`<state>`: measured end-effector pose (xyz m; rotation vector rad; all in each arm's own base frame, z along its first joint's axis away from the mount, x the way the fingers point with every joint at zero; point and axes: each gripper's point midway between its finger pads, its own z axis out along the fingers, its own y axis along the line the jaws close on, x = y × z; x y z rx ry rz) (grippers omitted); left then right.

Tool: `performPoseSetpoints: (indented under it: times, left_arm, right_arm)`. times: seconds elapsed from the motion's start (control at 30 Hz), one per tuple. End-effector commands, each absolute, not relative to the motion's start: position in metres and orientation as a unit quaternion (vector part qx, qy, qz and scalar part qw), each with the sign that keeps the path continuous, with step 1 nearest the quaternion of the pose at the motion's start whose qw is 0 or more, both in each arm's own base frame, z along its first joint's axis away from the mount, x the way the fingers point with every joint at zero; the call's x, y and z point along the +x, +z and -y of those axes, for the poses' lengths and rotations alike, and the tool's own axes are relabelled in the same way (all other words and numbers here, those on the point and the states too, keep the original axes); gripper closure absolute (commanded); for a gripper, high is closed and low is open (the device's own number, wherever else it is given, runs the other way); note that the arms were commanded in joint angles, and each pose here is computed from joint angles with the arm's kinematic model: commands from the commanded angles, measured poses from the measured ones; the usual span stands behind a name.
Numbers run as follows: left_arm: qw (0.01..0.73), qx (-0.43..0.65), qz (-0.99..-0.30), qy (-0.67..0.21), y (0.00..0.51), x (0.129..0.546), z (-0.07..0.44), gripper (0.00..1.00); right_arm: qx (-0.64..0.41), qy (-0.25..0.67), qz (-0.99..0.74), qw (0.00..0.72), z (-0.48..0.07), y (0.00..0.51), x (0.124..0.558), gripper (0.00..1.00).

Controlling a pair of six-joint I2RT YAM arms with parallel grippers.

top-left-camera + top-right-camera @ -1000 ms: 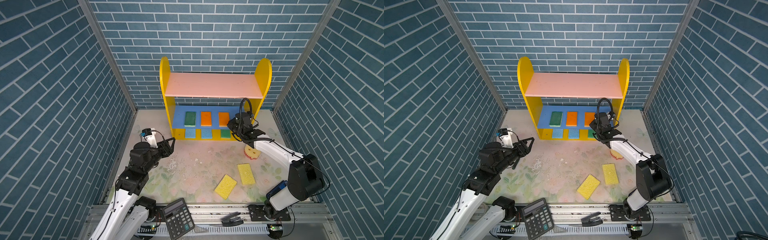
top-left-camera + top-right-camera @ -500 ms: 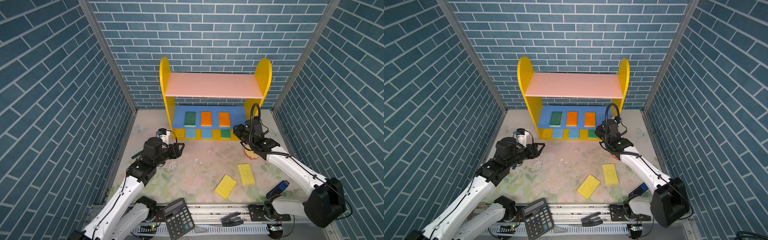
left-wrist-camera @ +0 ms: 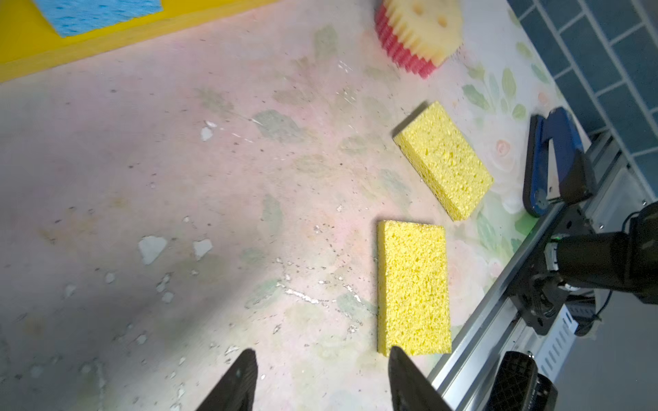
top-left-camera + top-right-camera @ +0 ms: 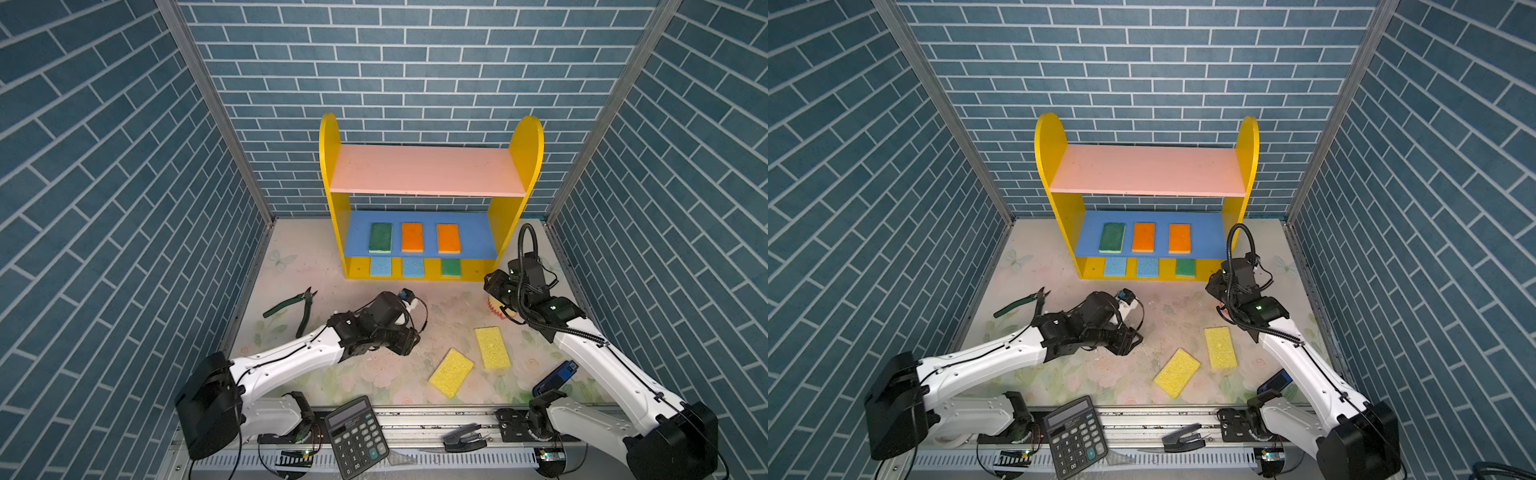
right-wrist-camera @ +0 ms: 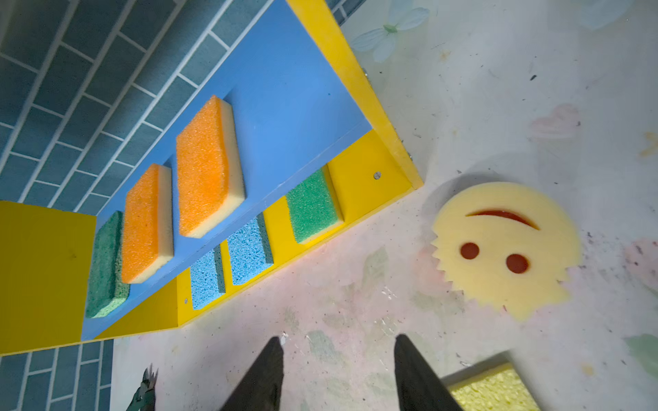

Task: Place and organize the cleaning sponges onto the shelf
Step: 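Reach the left gripper to the yellow sponge nearest the robot and grasp it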

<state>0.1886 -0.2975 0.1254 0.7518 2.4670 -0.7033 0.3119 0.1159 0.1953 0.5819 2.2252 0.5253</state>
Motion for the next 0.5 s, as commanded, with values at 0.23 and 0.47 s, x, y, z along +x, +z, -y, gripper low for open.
performPoseSetpoints:
  times: [0.23, 0.47]
  left_arm:
    - [0.169, 0.386, -0.873, -0.247, 0.079, 0.167, 0.377, 0.4]
    - [0.117, 0.428, -0.866, -0.231, 0.052, 0.156, 0.401, 0.42]
  right_arm:
    - [0.239, 0.198, -0.879, 0.361, -0.099, 0.17, 0.307, 0.47]
    - [0.245, 0.204, -0.882, 0.347, -0.098, 0.164, 0.315, 0.47]
